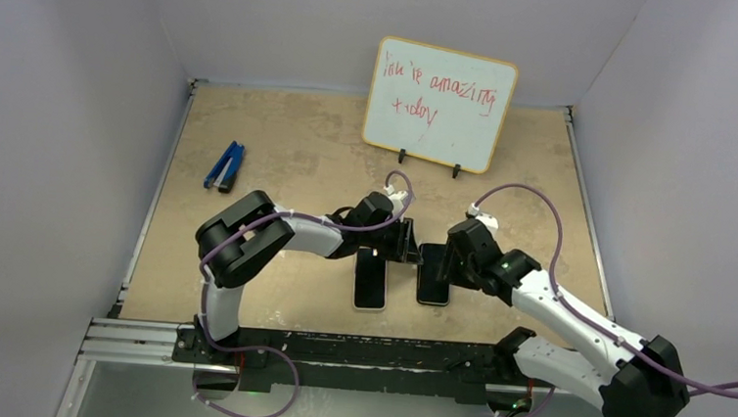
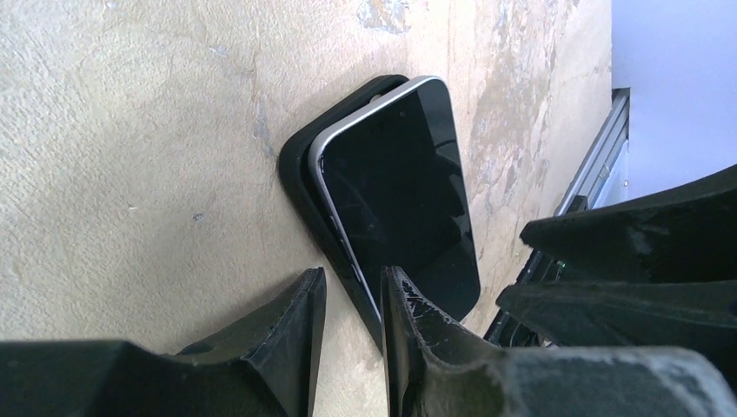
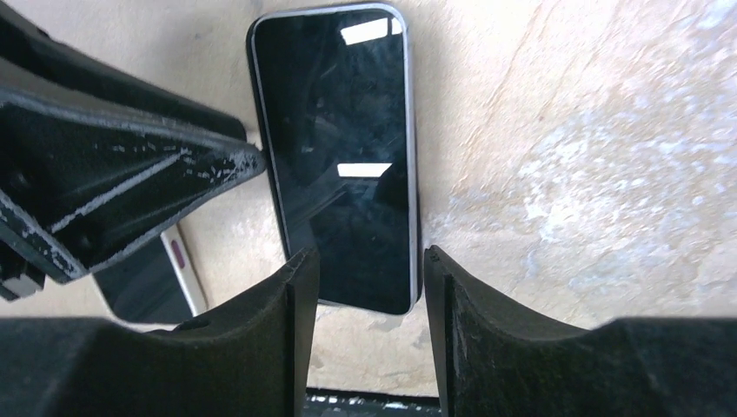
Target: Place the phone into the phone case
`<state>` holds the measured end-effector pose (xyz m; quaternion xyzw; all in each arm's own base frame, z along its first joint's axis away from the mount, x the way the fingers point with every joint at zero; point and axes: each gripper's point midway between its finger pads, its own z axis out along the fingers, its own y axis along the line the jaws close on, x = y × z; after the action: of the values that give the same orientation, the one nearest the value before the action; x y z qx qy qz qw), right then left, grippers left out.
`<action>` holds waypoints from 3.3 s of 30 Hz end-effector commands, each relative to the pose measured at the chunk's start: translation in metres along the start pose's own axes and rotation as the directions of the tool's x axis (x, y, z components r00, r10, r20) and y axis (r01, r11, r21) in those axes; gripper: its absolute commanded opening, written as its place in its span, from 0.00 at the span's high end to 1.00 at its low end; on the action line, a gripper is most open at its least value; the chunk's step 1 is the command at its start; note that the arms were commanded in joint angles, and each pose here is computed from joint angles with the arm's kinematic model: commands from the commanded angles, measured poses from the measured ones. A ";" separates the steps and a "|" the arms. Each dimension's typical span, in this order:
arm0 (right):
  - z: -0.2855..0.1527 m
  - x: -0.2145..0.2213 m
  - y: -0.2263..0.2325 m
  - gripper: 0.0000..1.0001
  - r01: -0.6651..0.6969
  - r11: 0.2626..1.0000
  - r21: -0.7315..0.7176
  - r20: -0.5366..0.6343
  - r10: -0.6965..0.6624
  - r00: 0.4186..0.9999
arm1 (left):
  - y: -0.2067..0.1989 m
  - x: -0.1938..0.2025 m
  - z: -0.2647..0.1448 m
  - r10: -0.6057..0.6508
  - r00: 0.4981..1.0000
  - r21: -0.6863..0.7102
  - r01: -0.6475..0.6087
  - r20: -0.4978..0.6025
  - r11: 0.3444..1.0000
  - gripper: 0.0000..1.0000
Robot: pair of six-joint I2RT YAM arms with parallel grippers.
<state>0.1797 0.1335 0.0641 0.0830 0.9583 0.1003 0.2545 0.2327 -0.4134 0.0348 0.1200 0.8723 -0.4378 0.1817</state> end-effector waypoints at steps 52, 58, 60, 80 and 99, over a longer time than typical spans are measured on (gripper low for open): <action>0.020 -0.011 -0.003 0.39 -0.070 0.995 -0.072 0.051 0.073 0.996 | 0.022 0.022 0.001 -0.057 0.998 -0.130 0.051 -0.041 0.990 0.72; 0.026 -0.007 0.001 0.29 -0.125 0.984 -0.130 0.020 0.129 0.991 | 0.025 0.024 0.002 -0.077 0.996 -0.146 0.069 -0.051 0.987 0.72; 0.028 -0.005 0.002 0.30 -0.138 0.979 -0.149 0.012 0.141 0.990 | 0.021 0.027 0.002 -0.084 0.995 -0.125 0.077 -0.057 0.989 0.72; 0.024 -0.005 0.043 0.26 -0.267 0.838 -0.476 -0.056 0.274 0.960 | 0.032 0.041 -0.003 -0.107 0.991 -0.149 0.094 -0.082 0.984 0.86; -0.013 -0.027 0.069 0.30 -0.277 0.676 -0.684 -0.029 0.353 0.935 | 0.044 0.042 -0.018 -0.054 0.996 -0.227 0.036 -0.076 0.973 0.86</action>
<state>0.2064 0.1599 0.0542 0.2027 0.8582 0.3699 0.2925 0.2211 -0.3987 0.0206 0.0798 0.8994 -0.3980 0.1626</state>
